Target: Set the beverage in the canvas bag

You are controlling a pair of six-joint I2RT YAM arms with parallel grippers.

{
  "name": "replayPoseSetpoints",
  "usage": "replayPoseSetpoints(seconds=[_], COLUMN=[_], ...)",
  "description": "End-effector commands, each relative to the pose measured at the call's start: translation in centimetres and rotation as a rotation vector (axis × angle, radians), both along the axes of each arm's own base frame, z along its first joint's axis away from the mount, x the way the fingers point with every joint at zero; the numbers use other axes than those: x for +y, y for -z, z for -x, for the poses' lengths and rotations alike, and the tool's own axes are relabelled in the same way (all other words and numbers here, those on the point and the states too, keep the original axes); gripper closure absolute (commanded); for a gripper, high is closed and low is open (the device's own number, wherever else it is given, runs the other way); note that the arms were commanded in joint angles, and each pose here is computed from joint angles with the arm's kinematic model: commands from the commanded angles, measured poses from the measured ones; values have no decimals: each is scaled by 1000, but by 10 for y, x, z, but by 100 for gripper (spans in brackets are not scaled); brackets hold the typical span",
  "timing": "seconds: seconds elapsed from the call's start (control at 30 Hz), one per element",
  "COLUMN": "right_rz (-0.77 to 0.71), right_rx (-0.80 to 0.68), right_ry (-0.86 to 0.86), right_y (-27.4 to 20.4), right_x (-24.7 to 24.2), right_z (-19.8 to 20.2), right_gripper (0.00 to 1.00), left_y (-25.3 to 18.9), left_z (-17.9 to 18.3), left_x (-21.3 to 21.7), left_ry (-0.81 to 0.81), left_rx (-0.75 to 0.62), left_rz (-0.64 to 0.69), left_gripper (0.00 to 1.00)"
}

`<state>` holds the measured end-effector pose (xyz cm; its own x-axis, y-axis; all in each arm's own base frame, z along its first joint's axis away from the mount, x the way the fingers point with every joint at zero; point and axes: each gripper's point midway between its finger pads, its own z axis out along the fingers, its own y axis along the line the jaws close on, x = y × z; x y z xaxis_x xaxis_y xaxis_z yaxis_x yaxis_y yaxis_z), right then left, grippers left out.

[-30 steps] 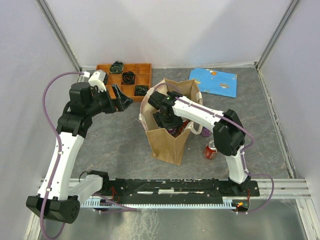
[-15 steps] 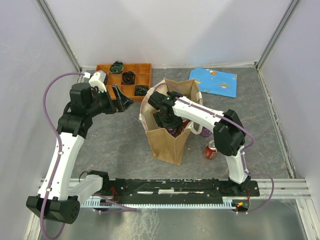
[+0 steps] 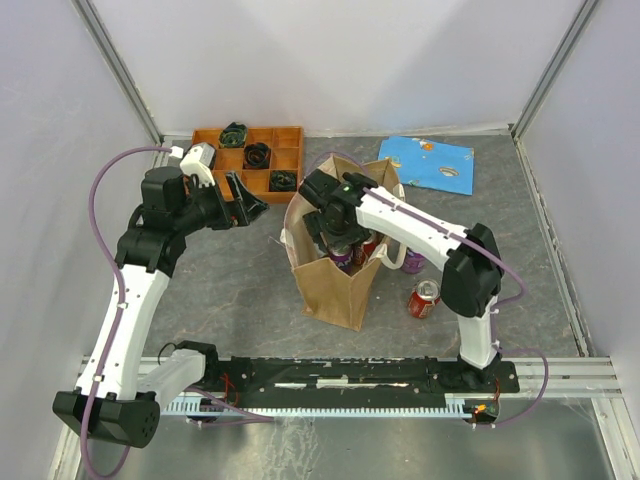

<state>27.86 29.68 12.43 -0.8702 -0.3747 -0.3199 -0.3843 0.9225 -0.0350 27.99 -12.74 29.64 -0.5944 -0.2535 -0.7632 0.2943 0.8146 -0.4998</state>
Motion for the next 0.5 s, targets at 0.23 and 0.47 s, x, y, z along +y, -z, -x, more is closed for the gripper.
replayPoseSetpoints(seconds=[0.23,0.47], right_rz=[-168,-213], right_rx=[-357,-615], right_ry=[86,283], right_y=[-143,-232], right_x=[-10,-75], right_z=[-34,-50], right_gripper=[14,15], left_y=[-12,-7], left_z=[-5,10], left_x=[-9,-28], left_ry=[38,195], left_rx=[-38,-13], left_rz=[56,77], left_gripper=[7,9])
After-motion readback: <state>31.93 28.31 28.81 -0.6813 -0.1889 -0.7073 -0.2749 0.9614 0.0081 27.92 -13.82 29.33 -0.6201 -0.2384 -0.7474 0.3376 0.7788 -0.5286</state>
